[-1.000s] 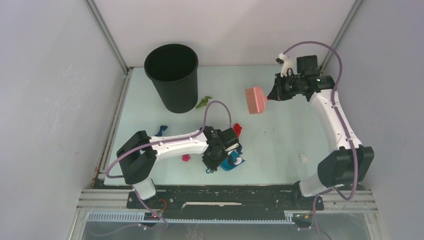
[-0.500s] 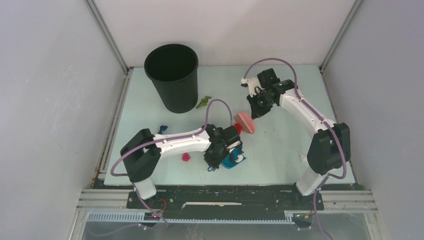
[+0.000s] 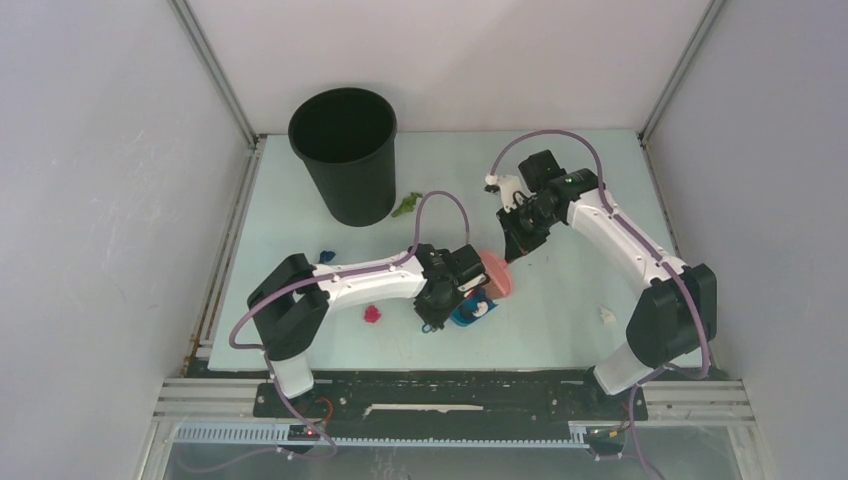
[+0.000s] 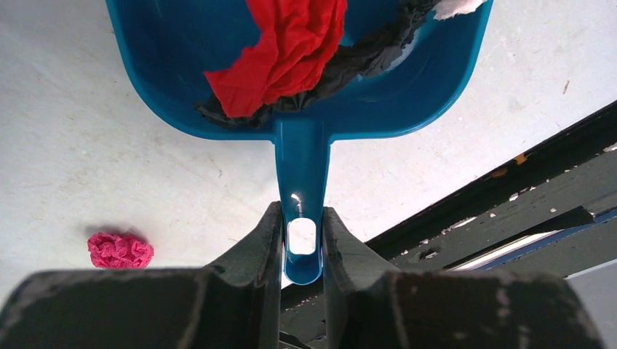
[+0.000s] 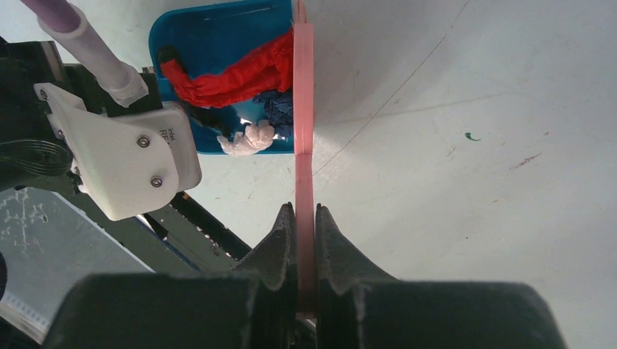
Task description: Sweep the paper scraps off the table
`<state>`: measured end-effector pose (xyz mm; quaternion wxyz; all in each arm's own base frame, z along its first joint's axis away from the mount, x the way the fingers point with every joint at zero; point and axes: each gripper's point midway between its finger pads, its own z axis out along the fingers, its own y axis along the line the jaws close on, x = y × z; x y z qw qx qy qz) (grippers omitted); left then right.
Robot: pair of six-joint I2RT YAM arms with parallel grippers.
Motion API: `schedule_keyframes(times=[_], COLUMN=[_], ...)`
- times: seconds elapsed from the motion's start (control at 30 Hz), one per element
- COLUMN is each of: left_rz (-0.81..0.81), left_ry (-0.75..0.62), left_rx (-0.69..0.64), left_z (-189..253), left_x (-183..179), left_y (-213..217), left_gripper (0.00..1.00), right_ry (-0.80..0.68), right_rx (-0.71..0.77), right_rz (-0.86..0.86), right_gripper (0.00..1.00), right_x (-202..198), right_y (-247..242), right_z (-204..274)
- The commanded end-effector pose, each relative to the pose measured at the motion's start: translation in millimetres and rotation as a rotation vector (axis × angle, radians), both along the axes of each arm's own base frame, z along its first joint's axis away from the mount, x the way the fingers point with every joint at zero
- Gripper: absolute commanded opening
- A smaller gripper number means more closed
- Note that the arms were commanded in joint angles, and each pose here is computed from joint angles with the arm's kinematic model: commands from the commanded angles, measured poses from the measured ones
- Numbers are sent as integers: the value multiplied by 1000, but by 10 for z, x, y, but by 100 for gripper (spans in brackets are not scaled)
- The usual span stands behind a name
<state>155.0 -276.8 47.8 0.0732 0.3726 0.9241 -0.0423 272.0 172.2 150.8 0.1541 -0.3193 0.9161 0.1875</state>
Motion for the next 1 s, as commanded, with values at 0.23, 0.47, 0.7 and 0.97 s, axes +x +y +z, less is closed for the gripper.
schedule_keyframes(times=[0.23, 0.47, 0.7, 0.97], left_rz=[-7, 11, 27, 51], left_ry=[-107, -214, -280, -315], left_rx=[-87, -178, -224, -274], left_z=[68, 148, 193, 525], left_x=[154, 282, 408, 480], left_y=[-93, -158, -253, -305], left_gripper=[0, 0, 0, 0], right_ry=[-41, -53, -70, -10], right_rx=[66, 81, 92, 261], right_rz=[-104, -197, -302, -500], right_gripper=[0, 0, 0, 0], right_x=[67, 209, 352, 311], right_y=[-60, -348, -717, -1096], right_z=[358, 469, 630, 569])
